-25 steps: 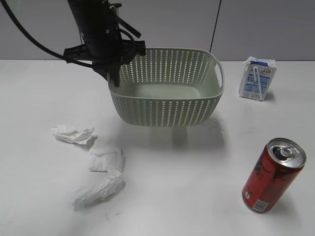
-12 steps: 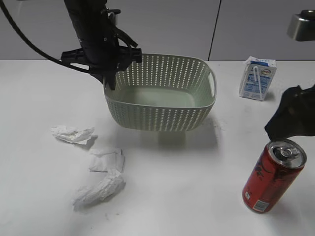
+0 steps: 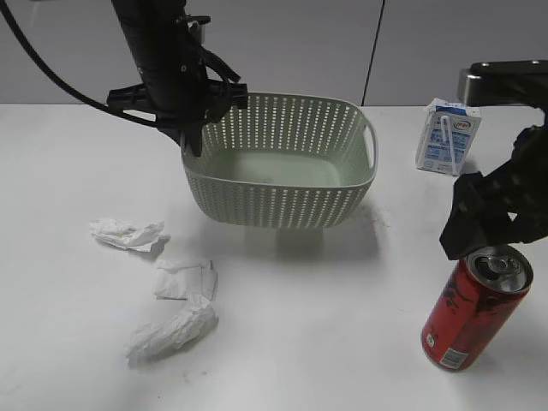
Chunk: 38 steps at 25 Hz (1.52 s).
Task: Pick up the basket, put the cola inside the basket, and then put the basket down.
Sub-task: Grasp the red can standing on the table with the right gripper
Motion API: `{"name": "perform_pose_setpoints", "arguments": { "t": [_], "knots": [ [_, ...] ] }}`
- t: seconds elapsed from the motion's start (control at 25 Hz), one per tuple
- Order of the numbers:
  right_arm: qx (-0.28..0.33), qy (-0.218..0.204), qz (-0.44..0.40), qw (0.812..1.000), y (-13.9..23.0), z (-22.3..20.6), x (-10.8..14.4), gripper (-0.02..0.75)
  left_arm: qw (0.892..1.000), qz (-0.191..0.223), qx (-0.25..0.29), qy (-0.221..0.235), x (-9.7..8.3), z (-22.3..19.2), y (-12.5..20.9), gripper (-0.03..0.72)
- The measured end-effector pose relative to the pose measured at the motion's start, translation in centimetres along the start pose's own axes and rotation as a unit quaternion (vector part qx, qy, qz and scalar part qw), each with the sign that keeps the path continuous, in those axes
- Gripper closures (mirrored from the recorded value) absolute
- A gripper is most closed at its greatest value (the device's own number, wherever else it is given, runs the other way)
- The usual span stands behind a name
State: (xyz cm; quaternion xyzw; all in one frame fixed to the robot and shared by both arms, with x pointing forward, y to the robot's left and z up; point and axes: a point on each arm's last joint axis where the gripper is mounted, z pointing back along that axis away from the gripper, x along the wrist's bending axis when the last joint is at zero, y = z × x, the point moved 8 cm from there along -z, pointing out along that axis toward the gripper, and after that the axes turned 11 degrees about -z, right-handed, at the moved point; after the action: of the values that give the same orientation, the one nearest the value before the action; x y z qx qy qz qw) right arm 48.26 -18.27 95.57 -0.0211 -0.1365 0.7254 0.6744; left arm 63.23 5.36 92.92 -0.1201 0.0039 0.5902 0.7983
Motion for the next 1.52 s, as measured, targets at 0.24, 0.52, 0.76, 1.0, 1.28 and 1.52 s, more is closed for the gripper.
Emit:
{"name": "perform_pose_setpoints", "arguments": {
  "t": [0.24,0.52,0.76,1.0,1.28,1.52],
  "knots": [
    [0.013,0.009,-0.011,1.000,0.6,-0.7,-0.4,0.059,1.000,0.000,-0.001,0.000,0.0,0.0,0.0,0.691],
    [0.033,0.019,-0.021,0.999,0.9,-2.1,-0.7,0.064,1.000,0.002,-0.004,0.005,-0.2,0.0,-0.2,0.691],
    [0.072,0.022,-0.032,0.997,1.4,-3.8,-0.6,0.104,1.000,0.002,-0.005,0.005,-0.2,0.0,-0.2,0.691],
    [0.078,0.024,-0.032,0.996,1.6,-3.9,-0.7,0.234,1.000,0.002,-0.008,0.007,-0.2,0.0,-0.3,0.691],
    [0.087,0.022,-0.007,0.996,1.4,-2.5,-0.4,0.234,1.000,0.002,-0.018,0.008,-0.3,0.0,-0.6,0.691],
    [-0.035,-0.020,0.061,0.997,-3.7,6.0,2.1,0.234,0.999,-0.001,-0.031,0.011,-0.4,0.0,-1.1,0.691]
  ]
}}
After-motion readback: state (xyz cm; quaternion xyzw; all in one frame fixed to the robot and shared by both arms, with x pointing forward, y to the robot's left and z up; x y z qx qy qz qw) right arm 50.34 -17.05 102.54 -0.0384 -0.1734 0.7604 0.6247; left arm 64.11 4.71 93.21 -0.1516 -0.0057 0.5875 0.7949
